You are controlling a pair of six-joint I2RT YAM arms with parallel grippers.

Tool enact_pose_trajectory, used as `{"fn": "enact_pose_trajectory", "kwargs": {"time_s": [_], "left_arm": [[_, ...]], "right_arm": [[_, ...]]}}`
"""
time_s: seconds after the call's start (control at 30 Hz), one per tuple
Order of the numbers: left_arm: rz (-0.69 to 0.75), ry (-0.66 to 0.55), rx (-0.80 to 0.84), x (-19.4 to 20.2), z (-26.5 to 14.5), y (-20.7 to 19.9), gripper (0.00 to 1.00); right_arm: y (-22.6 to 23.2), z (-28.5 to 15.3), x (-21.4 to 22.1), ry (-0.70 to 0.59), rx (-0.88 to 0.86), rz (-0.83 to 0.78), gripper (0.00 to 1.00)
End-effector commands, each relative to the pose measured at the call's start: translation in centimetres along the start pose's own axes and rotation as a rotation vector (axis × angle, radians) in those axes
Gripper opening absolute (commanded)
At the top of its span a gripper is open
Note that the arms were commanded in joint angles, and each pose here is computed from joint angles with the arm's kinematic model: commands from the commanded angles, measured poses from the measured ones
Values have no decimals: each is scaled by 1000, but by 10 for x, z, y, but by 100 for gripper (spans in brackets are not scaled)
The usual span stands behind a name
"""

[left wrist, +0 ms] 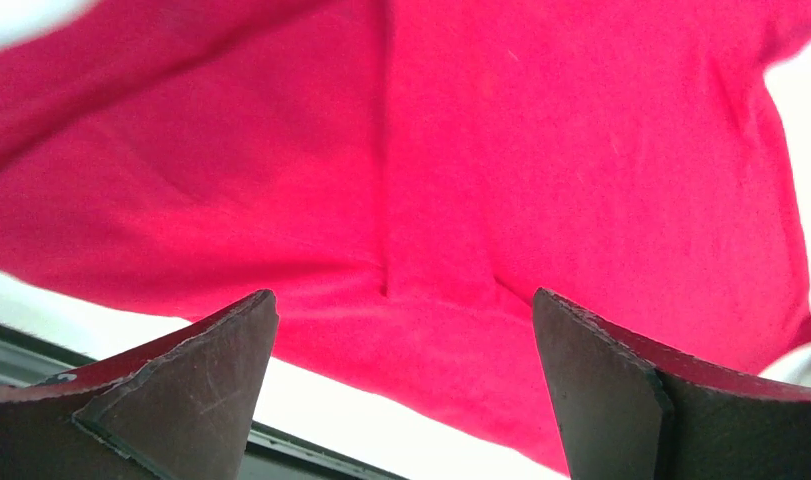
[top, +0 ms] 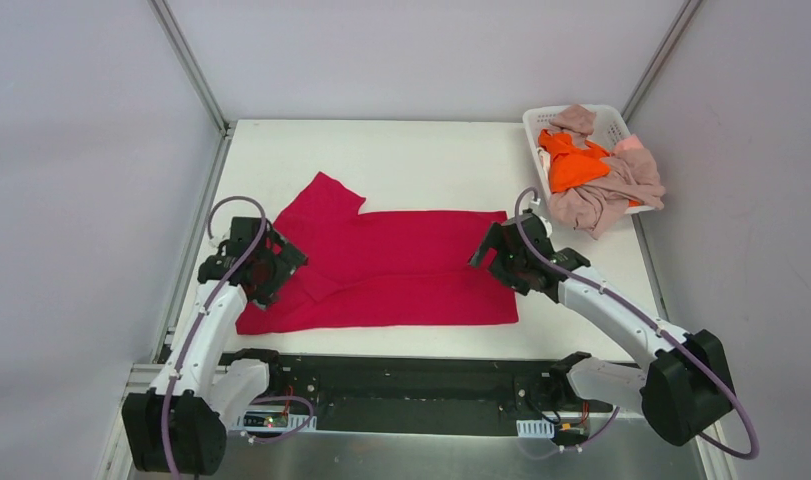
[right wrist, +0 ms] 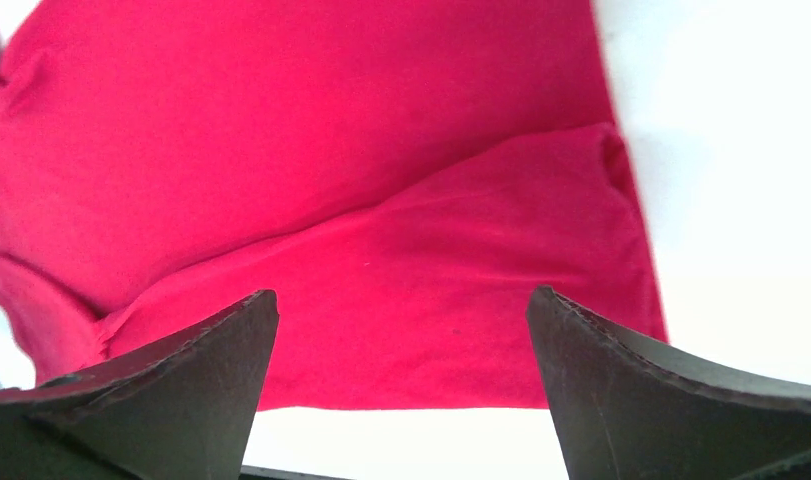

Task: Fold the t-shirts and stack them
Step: Fold the flattened tshirt in 1/3 of the way

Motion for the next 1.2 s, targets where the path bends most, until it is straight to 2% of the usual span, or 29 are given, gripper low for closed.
{"fn": "enact_pose_trajectory", "kwargs": {"time_s": [0.0, 0.17, 0.4, 0.8, 0.93, 1.17], "left_arm": [[118, 99, 70, 28, -4, -33, 99], [159, 184, 86, 52, 15, -48, 99], [145, 149, 105, 48, 36, -57, 99], [177, 206, 64, 57, 58, -56, 99], [189, 176, 104, 46, 63, -74, 99], [222, 55, 171, -3, 58, -128, 99]], "right_arm": [[22, -14, 2, -9, -78, -39, 99], [32, -2, 26, 68, -133, -73, 99], [34, 24, 47, 114, -101, -113, 99], [13, 43, 52, 117, 1, -128, 99], [9, 45, 52, 114, 23, -130, 99], [6, 44, 51, 111, 36, -135, 99]]}}
Point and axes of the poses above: each gripper's point midway between its finger pads, its own z axis out along the fingers, its own y axis along the line the jaws close on, x = y × z, the point moved 1 cm from there along -z, back along the fingers, and after that the axes turned 9 degrees about z, right-handed, at the moved point
